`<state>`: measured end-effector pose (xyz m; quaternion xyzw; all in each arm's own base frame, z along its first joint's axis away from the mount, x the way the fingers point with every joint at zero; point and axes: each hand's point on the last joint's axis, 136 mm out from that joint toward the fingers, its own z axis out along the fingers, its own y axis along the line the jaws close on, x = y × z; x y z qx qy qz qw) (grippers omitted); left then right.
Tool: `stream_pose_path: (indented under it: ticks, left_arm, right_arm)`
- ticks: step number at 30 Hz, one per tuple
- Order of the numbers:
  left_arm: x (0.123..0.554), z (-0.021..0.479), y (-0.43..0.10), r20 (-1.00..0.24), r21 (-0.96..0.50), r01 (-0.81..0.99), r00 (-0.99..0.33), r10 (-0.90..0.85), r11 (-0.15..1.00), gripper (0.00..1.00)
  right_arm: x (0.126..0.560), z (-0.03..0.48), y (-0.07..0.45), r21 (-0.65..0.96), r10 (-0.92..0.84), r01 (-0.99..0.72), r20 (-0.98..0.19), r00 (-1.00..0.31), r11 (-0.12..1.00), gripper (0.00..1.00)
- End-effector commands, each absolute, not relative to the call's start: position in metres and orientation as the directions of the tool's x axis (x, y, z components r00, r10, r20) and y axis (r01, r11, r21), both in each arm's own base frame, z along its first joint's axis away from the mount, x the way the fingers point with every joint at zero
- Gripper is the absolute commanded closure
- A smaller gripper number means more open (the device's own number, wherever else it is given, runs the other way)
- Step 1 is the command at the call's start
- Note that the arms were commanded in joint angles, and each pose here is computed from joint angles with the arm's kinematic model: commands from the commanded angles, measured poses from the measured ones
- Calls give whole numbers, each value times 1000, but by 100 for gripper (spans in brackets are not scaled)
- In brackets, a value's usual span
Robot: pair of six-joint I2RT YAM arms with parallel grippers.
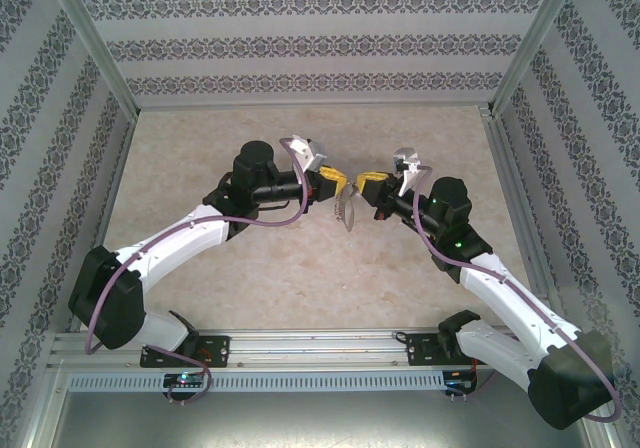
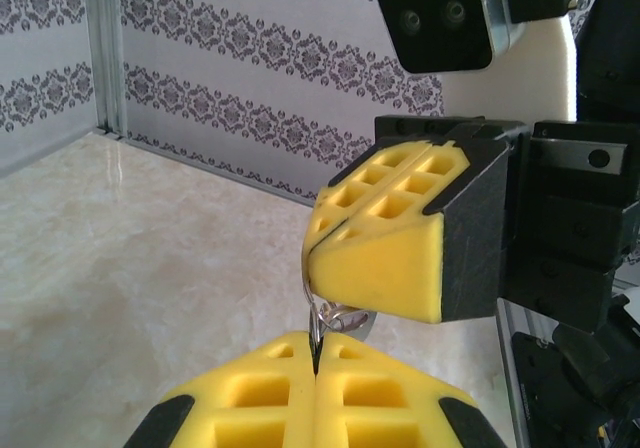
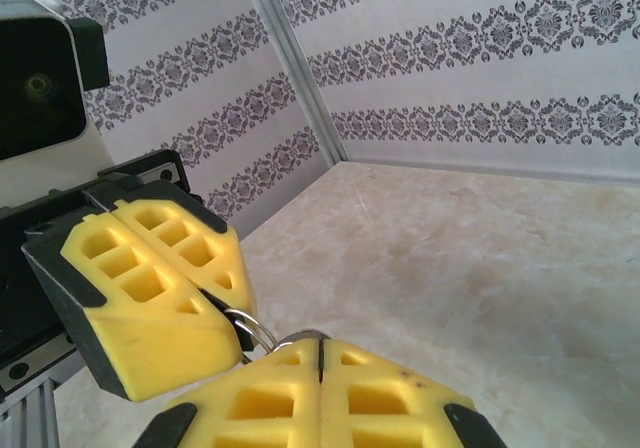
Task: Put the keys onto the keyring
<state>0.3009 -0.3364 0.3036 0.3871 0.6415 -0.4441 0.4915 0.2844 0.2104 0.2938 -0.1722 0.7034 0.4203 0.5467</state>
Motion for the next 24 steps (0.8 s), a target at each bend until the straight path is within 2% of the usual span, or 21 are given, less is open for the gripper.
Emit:
stream_pose_path:
  ticks: [1, 11, 12, 14, 16, 18, 24]
  left_arm:
    - [293, 335, -337, -991, -132, 947, -133, -16, 292, 100]
    - [297, 340, -337, -992, -127, 944, -121, -39, 304, 100]
    - [297, 341, -337, -992, -127, 944, -120, -41, 305, 100]
    - [297, 341, -337, -992, -126, 944, -119, -43, 306, 100]
    - [298, 340, -337, -992, -126, 942, -119, -42, 310, 100]
    - [298, 339, -336, -992, -128, 941, -121, -41, 312, 100]
    - [297, 334, -337, -990, -141, 943, -133, -45, 303, 100]
  right_arm:
    - [284, 296, 209, 398, 226, -714, -917, -329, 576, 100]
    - [276, 294, 221, 429, 202, -748, -902, -381, 506, 100]
    - [276, 292, 221, 436, 196, -747, -899, -392, 502, 97]
    - [277, 290, 218, 441, 194, -738, -896, -400, 511, 70]
    - [280, 289, 206, 452, 221, -714, -890, -398, 535, 54]
    - [282, 290, 195, 465, 252, -695, -884, -393, 549, 49]
    - [284, 300, 182, 486, 297, -677, -874, -384, 553, 49]
